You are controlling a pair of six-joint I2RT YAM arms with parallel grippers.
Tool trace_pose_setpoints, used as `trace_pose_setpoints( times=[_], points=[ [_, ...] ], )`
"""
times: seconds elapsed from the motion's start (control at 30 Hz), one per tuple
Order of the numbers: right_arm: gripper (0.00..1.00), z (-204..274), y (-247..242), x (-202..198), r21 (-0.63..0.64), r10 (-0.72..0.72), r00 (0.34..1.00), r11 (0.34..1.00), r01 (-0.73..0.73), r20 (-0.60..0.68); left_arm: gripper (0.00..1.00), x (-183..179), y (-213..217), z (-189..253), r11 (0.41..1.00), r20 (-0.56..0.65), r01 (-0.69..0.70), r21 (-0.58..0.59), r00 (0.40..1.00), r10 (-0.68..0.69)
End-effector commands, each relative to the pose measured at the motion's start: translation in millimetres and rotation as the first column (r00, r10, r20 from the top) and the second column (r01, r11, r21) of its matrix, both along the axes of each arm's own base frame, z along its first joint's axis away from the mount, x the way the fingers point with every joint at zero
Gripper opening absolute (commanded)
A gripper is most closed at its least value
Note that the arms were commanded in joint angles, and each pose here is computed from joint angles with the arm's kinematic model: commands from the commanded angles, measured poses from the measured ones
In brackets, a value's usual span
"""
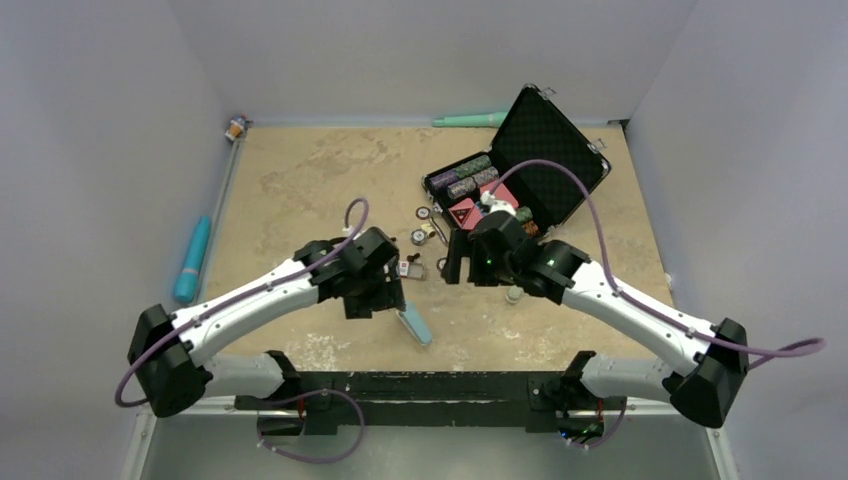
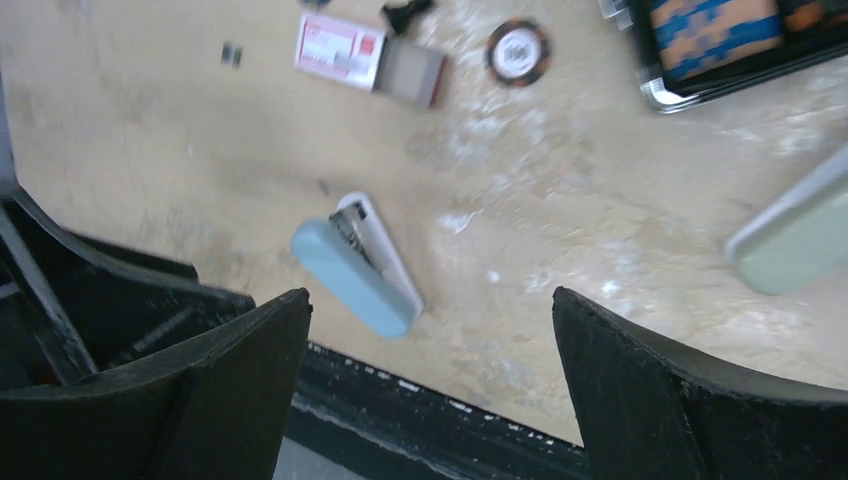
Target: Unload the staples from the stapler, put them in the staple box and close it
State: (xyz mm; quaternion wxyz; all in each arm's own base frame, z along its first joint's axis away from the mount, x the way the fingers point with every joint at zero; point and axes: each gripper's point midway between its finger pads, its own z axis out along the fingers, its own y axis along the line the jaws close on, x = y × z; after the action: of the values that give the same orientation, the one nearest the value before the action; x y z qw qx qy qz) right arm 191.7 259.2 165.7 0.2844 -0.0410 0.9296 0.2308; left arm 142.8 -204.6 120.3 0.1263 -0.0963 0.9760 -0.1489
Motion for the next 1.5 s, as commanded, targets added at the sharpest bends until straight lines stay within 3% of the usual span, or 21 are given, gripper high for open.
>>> trace_pose_setpoints(
  times=[0.0,0.23,0.57,0.93,1.0,1.07,1.2,1.33,1.47],
  points=[
    [0.95,51.0,-34.7,26.4,0.037,-0.173,0.981,0.985,0.171,0.092,0.75,18.8,-28.9,10.3,0.996,0.063,-0.083,0.025,0.995,0.082],
    [0.95,93.7,-31.8,22.8,0.125,-0.173,0.979,0.979,0.159,0.110,0.74,26.9,-64.4,-18.5,0.983,0.004,-0.054,0.177,0.999,0.054],
    [0.95,108.0,-27.0,-6.1,0.183,-0.009,0.992,0.983,-0.014,0.124,0.67,8.1,-47.9,-33.8,0.906,-0.057,-0.201,0.372,0.970,0.238],
    [0.95,119.7,-24.2,-17.6,0.173,0.115,0.977,0.974,-0.147,0.180,0.66,16.1,-80.4,-59.6,0.927,-0.069,-0.194,0.322,0.972,0.227],
    [0.95,125.4,-23.3,-17.6,0.176,0.125,0.973,0.971,-0.159,0.192,0.62,17.7,-85.0,-64.2,0.923,-0.069,-0.195,0.332,0.971,0.230],
    [0.95,133.1,-22.3,-18.4,0.182,0.138,0.968,0.967,-0.177,0.209,0.49,19.2,-90.4,-67.6,0.929,-0.067,-0.193,0.314,0.972,0.225],
    [0.95,142.0,-24.7,-19.2,0.165,0.160,0.959,0.965,-0.201,0.233,0.04,19.2,-84.3,-63.2,0.926,-0.043,-0.207,0.315,0.972,0.232],
    [0.95,148.5,-26.2,-21.6,0.158,0.182,0.953,0.962,-0.224,0.243,0.00,23.8,-83.5,-40.2,0.952,-0.001,-0.151,0.265,0.988,0.157],
    [0.94,168.9,-21.7,-22.6,0.197,0.194,0.945,0.948,-0.249,0.263,0.00,24.2,-87.4,-0.4,0.994,0.071,-0.037,0.108,0.997,0.029]
  ],
)
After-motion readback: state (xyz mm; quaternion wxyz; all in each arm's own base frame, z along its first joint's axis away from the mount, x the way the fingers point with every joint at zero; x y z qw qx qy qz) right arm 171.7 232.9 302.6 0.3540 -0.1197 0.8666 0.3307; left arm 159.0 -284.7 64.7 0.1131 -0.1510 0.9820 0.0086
